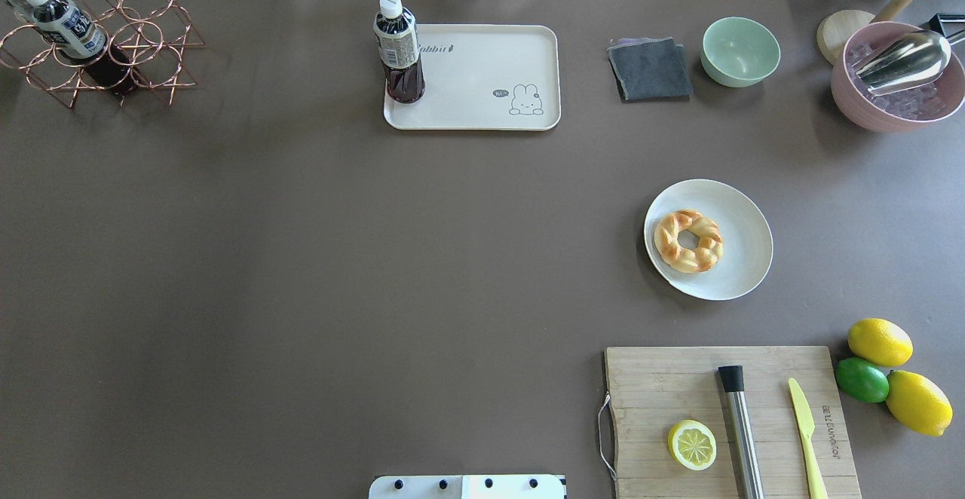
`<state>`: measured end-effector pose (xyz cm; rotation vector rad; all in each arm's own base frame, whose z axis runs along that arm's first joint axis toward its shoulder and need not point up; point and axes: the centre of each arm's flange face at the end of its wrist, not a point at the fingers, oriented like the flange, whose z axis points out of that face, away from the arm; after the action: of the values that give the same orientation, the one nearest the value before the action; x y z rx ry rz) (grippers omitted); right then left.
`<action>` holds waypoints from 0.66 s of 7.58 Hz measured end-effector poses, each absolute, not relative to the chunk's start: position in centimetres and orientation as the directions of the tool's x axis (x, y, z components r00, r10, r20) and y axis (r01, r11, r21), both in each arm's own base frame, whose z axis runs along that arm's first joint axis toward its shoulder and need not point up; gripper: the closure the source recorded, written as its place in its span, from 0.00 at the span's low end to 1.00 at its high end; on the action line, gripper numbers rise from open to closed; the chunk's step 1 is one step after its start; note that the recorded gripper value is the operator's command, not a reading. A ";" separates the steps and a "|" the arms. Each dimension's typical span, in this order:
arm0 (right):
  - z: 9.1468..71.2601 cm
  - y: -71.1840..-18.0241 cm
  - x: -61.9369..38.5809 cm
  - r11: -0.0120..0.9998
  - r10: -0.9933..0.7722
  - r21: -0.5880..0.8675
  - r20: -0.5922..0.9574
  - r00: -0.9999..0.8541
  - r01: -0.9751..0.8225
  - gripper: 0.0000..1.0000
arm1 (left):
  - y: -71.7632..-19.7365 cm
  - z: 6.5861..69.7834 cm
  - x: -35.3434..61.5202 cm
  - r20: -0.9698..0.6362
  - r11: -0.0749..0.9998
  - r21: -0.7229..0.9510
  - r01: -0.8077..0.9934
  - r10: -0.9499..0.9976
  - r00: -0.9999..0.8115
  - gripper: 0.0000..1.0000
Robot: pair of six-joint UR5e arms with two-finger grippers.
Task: Place donut on tray
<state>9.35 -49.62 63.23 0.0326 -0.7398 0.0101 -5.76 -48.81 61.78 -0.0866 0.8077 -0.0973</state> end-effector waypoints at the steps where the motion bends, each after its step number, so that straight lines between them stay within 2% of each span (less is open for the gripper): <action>1: 63.2 -49.6 9.3 0.999 -0.003 0.026 0.677 0.736 -0.021 0.01 | -48.9 61.8 -5.8 -0.717 0.992 -0.112 0.051 -0.116 0.687 0.02; 5: 63.1 -49.7 9.2 0.999 -0.004 0.028 0.687 0.727 -0.021 0.01 | -49.0 61.7 -5.8 -0.716 0.993 -0.109 0.050 -0.113 0.688 0.02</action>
<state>9.23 -49.68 63.05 0.0350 -0.7568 0.0096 -5.78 -49.01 61.71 -0.0832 0.8066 -0.0911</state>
